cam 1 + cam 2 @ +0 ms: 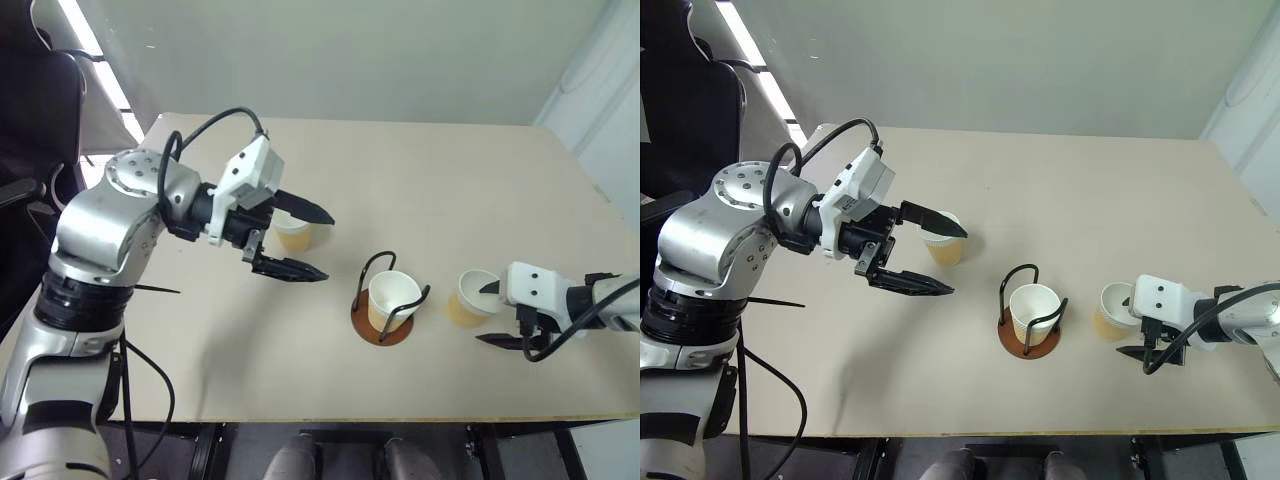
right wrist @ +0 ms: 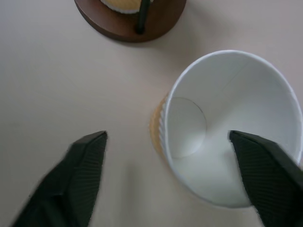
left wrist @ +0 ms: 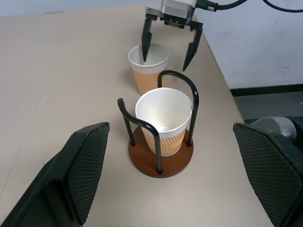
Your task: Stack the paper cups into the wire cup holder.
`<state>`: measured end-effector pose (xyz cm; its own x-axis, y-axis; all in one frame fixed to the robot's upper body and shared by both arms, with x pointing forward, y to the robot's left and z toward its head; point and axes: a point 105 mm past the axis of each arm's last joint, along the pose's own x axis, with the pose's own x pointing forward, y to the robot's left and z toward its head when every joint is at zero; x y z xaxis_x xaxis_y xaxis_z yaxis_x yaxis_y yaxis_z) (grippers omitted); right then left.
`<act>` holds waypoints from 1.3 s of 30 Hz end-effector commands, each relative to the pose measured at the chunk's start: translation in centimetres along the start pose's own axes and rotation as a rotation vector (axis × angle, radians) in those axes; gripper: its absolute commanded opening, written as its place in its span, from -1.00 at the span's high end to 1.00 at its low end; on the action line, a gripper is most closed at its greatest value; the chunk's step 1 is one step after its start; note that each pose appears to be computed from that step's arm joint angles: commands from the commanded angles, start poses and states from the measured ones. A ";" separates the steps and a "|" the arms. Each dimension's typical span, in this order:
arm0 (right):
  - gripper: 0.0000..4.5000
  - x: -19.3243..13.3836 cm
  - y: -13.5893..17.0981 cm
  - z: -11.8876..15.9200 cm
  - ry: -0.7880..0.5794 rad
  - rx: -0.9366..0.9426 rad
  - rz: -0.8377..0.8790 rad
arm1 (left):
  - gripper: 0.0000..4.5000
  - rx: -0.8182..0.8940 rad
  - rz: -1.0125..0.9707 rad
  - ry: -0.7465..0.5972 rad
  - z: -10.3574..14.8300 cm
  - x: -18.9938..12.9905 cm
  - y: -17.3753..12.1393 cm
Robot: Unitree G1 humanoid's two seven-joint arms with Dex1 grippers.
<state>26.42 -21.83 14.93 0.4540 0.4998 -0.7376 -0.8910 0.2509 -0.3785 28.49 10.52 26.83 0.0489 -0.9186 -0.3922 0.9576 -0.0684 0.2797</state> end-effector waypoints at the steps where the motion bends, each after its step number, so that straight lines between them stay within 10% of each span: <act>1: -0.26 -0.3 -0.3 0.5 -0.007 -0.037 0.002 | -1.00 0.036 0.017 0.002 0.7 -0.6 -0.4; 9: 0.98 -1.3 -0.4 1.9 -0.065 -0.031 0.014 | -1.00 0.017 0.021 0.041 -0.2 -1.4 -0.5; 27: 0.98 -7.6 -2.2 14.0 -0.294 -0.294 -0.088 | -1.00 0.005 0.026 0.043 -0.4 -1.7 -0.6; 39: 0.98 -5.0 0.3 14.6 -0.304 -0.323 0.058 | -1.00 0.007 0.012 0.038 -0.3 -1.3 -0.6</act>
<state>24.15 -12.39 27.00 0.3540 0.7409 -0.5707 -0.8460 -0.0064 -0.5331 28.32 12.13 25.97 0.0727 -0.9024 -0.4247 0.9671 -0.0403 0.2513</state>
